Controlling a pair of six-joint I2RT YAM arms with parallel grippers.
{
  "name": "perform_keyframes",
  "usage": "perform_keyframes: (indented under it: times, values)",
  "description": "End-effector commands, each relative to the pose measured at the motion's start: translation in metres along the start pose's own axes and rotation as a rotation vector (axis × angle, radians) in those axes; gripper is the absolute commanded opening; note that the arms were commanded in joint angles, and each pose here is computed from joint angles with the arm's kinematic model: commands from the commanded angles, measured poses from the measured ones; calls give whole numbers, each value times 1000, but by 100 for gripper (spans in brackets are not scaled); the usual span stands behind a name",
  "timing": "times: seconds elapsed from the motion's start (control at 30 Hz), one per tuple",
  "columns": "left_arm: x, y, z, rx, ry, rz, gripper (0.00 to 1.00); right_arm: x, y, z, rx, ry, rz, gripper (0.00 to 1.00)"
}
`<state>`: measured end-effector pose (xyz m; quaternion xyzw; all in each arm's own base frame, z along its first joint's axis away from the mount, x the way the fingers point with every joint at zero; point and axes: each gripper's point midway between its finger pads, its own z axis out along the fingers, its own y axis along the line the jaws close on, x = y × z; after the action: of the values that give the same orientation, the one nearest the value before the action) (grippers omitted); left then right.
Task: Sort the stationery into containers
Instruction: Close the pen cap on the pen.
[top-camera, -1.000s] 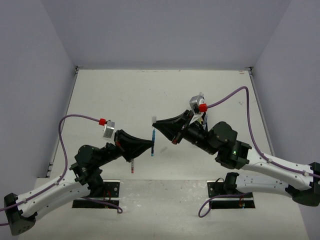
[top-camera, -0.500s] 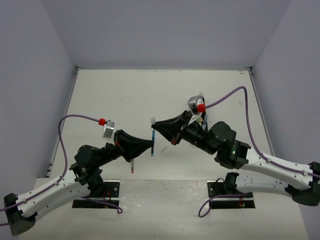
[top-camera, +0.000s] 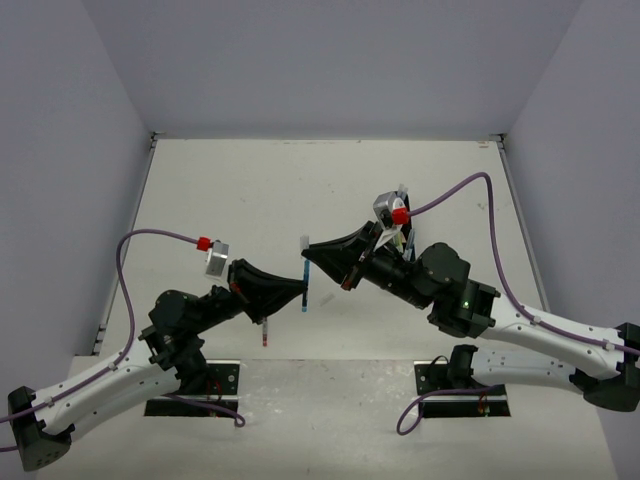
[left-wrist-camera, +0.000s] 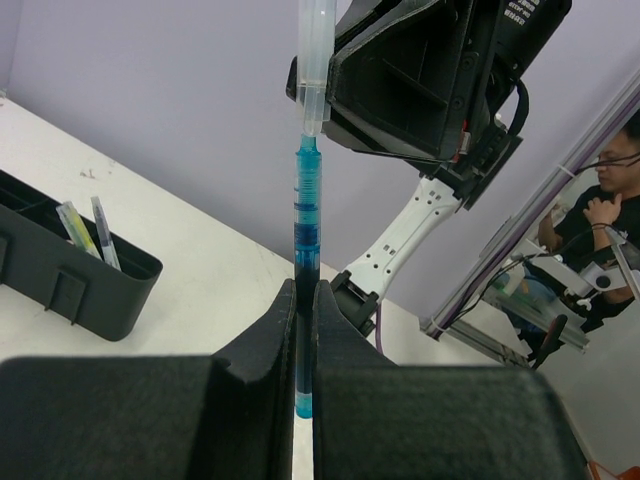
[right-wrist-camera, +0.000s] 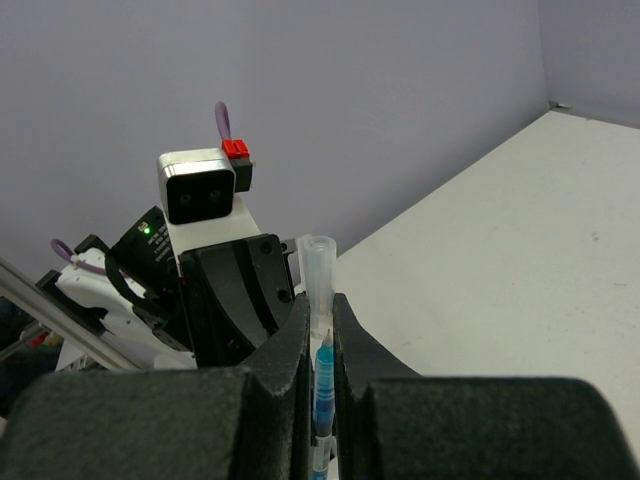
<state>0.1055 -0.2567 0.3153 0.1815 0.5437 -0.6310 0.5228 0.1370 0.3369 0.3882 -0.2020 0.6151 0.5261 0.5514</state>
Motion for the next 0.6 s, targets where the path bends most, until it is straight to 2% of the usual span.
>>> perform_keyframes:
  times: [0.0, 0.57]
  values:
    - [-23, -12, 3, 27, -68, 29, 0, -8, 4, -2, -17, -25, 7, 0]
    - [-31, -15, 1, 38, -118, 30, 0, 5, 4, 2, -31, -6, 37, 0]
